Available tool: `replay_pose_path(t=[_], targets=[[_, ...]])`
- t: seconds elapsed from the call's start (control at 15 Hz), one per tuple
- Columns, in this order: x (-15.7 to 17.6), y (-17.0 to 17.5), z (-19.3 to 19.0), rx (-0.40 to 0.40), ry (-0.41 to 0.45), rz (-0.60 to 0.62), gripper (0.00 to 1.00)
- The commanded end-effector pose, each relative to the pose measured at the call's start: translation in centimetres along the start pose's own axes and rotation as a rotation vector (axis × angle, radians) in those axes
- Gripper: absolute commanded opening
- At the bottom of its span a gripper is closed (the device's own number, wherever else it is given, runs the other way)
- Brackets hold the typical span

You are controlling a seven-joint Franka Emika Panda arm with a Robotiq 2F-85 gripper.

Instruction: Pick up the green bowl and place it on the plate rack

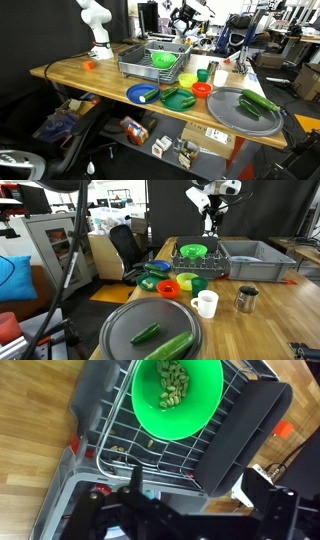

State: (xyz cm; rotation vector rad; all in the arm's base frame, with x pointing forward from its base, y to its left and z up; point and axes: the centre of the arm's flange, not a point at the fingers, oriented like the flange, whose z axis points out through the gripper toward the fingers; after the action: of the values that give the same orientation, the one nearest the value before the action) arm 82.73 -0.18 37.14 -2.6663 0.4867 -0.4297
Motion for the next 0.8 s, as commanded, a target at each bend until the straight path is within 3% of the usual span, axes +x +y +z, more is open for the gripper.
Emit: replay_pose_path(t=[0.0, 0.73], targets=[[-0.01, 0.01, 0.05, 0.000, -0.001, 0.000, 1.00], [-0.22, -0.07, 0.61, -0.001, -0.006, -0.002, 1.00]])
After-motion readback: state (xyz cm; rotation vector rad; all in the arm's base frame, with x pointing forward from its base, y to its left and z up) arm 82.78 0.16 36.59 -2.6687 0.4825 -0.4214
